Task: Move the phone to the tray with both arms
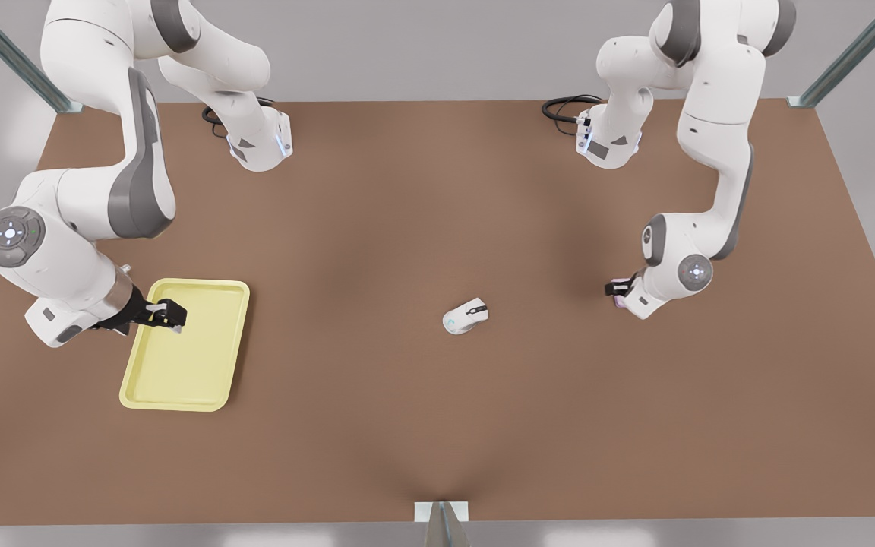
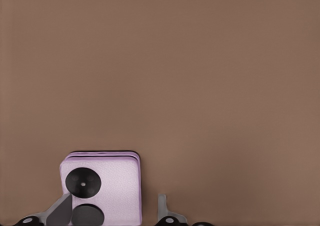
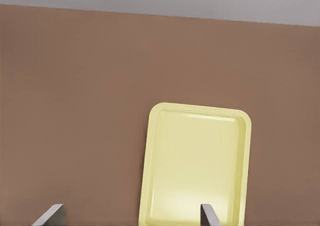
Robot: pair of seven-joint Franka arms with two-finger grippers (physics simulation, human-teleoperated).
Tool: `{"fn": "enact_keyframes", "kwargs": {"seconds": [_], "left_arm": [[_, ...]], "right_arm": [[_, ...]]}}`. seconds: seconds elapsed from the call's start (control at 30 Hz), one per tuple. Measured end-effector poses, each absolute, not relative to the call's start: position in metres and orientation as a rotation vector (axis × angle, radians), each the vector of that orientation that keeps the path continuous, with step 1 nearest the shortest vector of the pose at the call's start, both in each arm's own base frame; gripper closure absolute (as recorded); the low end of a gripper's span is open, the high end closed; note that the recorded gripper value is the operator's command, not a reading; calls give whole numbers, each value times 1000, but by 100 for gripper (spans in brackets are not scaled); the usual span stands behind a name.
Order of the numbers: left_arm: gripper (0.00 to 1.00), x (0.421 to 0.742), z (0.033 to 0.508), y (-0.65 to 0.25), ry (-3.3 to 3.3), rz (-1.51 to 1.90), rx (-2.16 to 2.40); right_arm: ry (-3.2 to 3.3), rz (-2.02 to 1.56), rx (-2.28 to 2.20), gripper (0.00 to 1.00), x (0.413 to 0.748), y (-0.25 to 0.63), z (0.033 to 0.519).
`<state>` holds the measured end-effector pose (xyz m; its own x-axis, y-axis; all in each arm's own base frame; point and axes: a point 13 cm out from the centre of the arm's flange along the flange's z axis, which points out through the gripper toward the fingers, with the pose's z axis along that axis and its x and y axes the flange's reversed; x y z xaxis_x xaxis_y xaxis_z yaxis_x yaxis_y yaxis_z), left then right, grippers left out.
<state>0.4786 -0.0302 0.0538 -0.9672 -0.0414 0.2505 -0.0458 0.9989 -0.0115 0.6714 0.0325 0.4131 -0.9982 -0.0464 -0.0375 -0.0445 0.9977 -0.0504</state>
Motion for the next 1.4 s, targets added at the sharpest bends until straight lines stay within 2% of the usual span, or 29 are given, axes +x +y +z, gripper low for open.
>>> {"fn": "enact_keyframes", "kwargs": {"seconds": [0.1,0.13,0.17,0.73,0.77,0.8,0.83,0.93,1.0,1.13,1.2,1.27,1.3,1.33,1.4], "left_arm": [[13,478,54,-15,-2885,3,73],[2,478,54,-13,-2883,-3,72],[0,477,53,-12,-2880,-7,71],[0,467,32,-16,-2848,-25,78],[0,467,31,-17,-2848,-25,78],[16,467,31,-17,-2848,-26,78],[25,467,31,-17,-2849,-27,79],[24,468,30,-17,-2849,-31,83],[19,471,33,-17,-2856,-31,88],[19,499,58,-33,-2907,-27,73],[19,532,79,-89,-2956,-31,-21],[19,584,107,-196,-3014,-28,-167],[19,590,115,-258,-3023,-16,-230],[19,581,122,-318,-3022,-3,-284],[19,536,134,-433,-3005,34,-360]], "right_arm": [[3104,-77,-65,0,671,31,413],[3104,-76,-65,0,671,31,412],[3105,-76,-65,0,671,31,412],[3103,-69,-64,0,673,31,410],[3103,-68,-65,0,673,32,410],[3103,-68,-66,0,673,32,410],[3103,-68,-66,0,673,32,410],[3103,-68,-63,0,673,31,410],[3102,-68,-62,0,673,31,410],[3104,-68,-59,0,673,29,409],[3104,-67,-59,0,674,29,409],[3104,-67,-57,0,674,29,409],[3104,-67,-57,0,674,29,409],[3104,-66,-57,0,674,29,409],[3104,-66,-57,0,674,29,409]]}}
